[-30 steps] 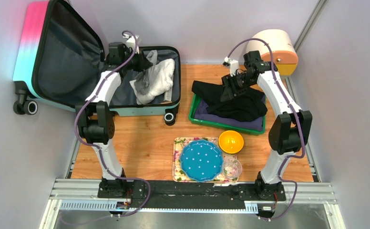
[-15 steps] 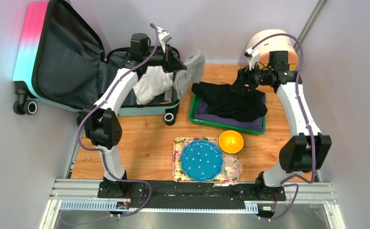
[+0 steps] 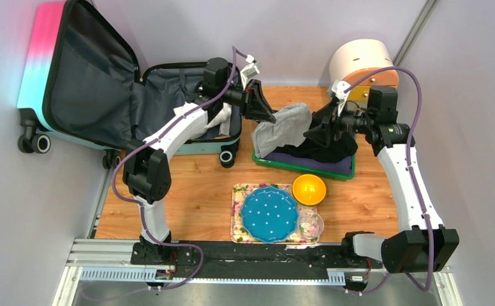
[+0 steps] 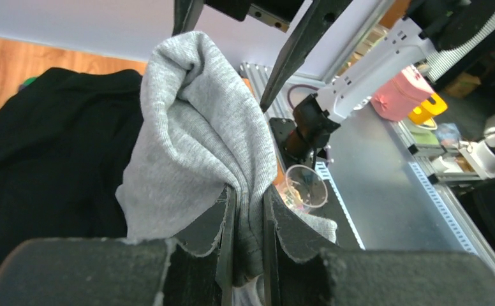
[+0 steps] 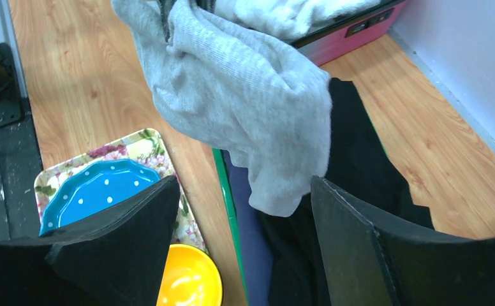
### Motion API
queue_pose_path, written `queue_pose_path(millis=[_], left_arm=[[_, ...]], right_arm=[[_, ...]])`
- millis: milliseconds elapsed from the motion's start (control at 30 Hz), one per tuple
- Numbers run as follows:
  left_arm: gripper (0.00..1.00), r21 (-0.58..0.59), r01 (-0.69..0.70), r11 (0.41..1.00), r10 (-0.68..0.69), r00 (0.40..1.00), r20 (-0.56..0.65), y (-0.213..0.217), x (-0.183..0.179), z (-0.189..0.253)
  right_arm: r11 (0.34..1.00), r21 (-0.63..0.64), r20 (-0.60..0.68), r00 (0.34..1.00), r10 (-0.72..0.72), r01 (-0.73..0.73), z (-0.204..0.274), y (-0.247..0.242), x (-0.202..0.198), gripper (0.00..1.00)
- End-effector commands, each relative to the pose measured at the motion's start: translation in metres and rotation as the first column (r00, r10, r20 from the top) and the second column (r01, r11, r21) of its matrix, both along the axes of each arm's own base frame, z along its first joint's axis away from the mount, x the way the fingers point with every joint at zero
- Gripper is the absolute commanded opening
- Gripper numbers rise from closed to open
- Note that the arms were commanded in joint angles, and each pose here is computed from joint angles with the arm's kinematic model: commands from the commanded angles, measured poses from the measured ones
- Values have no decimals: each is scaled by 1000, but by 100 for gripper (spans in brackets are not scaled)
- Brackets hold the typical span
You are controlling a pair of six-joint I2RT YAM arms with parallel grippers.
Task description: Open, take out, and arrange the luggage
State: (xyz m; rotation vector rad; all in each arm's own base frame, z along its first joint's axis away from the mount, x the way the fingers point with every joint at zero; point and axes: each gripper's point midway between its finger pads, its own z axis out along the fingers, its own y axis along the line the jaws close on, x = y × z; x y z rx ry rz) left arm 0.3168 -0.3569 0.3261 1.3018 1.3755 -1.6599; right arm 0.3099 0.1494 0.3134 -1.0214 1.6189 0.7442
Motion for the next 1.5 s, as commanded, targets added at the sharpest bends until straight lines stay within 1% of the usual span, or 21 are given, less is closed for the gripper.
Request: queue_pose_path(millis=[0, 67, 267, 500, 533, 567, 633, 767, 800, 867, 967, 1000, 1067, 1100, 1167, 1200, 1267, 1333, 1367, 1433, 1467], left_arm=[[0, -69, 192, 979, -183, 976, 115, 0, -39, 28], [0, -43, 220, 975, -217, 975, 52, -4, -46, 22], [0, -12, 266, 964, -267, 964, -17, -11, -56, 13], [0, -2, 288, 958, -288, 957, -24, -9, -66, 16], [0, 1, 292, 956, -292, 956, -27, -8, -68, 15], [0, 3, 297, 955, -297, 954, -32, -9, -71, 15], [0, 8, 304, 953, -304, 952, -45, -8, -75, 12], [0, 15, 309, 951, -307, 949, -66, -9, -78, 9], [0, 14, 307, 952, -306, 950, -64, -10, -77, 10], [0, 12, 306, 952, -305, 951, -60, -11, -76, 10], [0, 12, 307, 952, -306, 950, -60, -11, -75, 10], [0, 14, 308, 951, -307, 950, -64, -11, -75, 10], [0, 14, 310, 951, -308, 949, -61, -10, -77, 10], [0, 15, 310, 951, -308, 949, -63, -9, -78, 9], [0, 18, 318, 948, -317, 947, -54, -7, -79, 9], [0, 17, 317, 948, -316, 948, -46, -6, -78, 10], [0, 7, 283, 959, -282, 958, -49, -5, -68, 10], [0, -9, 242, 970, -242, 970, -38, -3, -55, 9], [1, -12, 185, 983, -185, 980, -75, 0, -40, 8], [10, -30, 129, 991, -130, 990, -53, 1, -21, 6], [16, -17, 87, 996, -88, 991, -105, 0, -12, 1]], right_arm=[[995, -61, 59, 995, 86, -82, -11, 11, -11, 79], [995, -57, 39, 996, 84, -82, -17, 13, -6, 79], [995, -62, 11, 997, 75, -74, -22, 13, 6, 82], [997, -68, -8, 1000, 19, -19, -25, -6, 20, 84], [995, -94, 25, 998, 49, -47, -27, -7, 20, 86], [991, -90, 63, 993, 101, -96, -16, -3, 15, 92], [982, -102, 74, 983, 167, -159, -13, 5, 5, 96], [958, -83, 80, 956, 282, -276, -1, 22, -18, 95], [950, -77, 41, 952, 305, -301, -3, 25, -29, 94], [935, -89, 30, 937, 348, -344, -8, 32, -40, 90], [932, -82, -27, 935, 352, -353, -23, 33, -49, 82], [931, -84, -38, 935, 353, -355, -27, 33, -50, 74], [933, -97, -39, 938, 343, -345, -30, 32, -47, 63], [936, -96, -50, 941, 335, -338, -31, 31, -45, 49], [941, -99, -65, 946, 318, -323, -29, 31, -42, 35], [945, -93, -88, 948, 307, -314, -30, 30, -41, 20], [951, -110, -106, 954, 279, -290, -30, 27, -37, 1], [958, -128, -139, 962, 237, -255, -35, 21, -31, 0], [960, -137, -137, 965, 225, -244, -34, 20, -28, 0], [963, -150, -154, 968, 199, -222, -35, 15, -22, 0], [964, -162, -161, 969, 187, -213, -35, 14, -15, 0]])
